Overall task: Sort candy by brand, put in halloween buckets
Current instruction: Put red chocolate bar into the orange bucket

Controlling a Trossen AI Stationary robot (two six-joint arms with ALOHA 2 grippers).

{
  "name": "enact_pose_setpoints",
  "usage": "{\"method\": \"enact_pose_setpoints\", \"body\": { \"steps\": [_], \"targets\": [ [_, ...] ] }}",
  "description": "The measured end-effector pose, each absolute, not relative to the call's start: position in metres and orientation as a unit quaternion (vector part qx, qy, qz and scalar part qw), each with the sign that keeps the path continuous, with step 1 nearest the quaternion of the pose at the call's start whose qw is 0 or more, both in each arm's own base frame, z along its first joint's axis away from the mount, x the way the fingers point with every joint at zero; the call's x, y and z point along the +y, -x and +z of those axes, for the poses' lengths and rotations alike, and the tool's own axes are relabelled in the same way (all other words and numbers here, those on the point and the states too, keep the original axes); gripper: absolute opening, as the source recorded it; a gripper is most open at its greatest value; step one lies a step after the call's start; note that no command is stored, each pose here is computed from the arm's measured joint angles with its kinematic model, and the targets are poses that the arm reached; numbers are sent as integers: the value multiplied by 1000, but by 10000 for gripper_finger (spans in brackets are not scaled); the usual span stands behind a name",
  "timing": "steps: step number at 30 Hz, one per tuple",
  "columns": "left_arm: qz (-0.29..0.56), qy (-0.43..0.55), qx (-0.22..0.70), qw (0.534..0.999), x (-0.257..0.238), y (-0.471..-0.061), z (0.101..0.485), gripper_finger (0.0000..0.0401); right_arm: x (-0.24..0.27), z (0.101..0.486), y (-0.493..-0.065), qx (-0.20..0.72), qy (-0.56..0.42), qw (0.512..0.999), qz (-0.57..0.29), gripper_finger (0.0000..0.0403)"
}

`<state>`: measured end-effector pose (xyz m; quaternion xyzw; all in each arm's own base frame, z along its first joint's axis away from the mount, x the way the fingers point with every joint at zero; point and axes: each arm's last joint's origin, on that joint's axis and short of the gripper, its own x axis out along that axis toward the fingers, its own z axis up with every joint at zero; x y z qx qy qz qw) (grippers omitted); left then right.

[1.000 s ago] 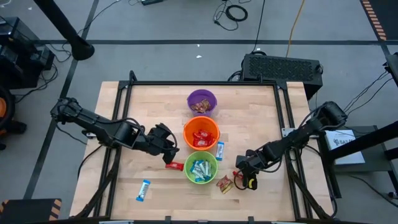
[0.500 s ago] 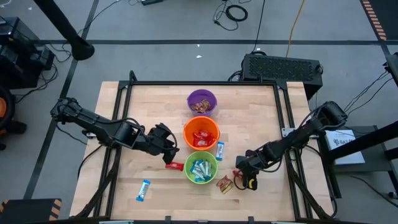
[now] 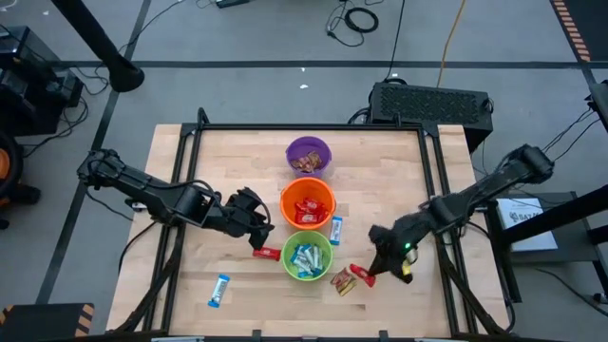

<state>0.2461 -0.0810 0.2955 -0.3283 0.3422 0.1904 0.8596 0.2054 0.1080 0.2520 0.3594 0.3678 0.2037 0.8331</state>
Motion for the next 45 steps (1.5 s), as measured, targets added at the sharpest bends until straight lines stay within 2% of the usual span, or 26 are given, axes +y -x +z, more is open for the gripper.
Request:
{"method": "enact_pose_setpoints", "body": {
  "steps": [4,9,13,17,22,37,42,45],
  "targets": [
    [188,331,338,861,-81,-247,296,208,95,295,-203,193,-403,865,229,0],
    [178,332,314,872,-82,-251,300,208,78,341,-200,-50,-385,884,259,0],
    [166,330,289,883,-83,-254,304,208,66,365,-197,-207,-352,866,288,0],
    [164,335,276,886,-84,-256,307,208,60,375,-194,-300,-314,833,342,0],
    [165,335,272,887,-83,-256,307,208,59,375,-197,-349,-293,802,387,0],
    [153,350,249,890,-85,-260,311,208,60,367,-207,-365,-281,794,397,0],
    [152,352,246,890,-85,-260,312,208,54,368,-209,-370,-337,785,365,0],
    [152,351,246,891,-85,-260,312,208,48,369,-208,-386,-409,757,332,0]
  ]
}}
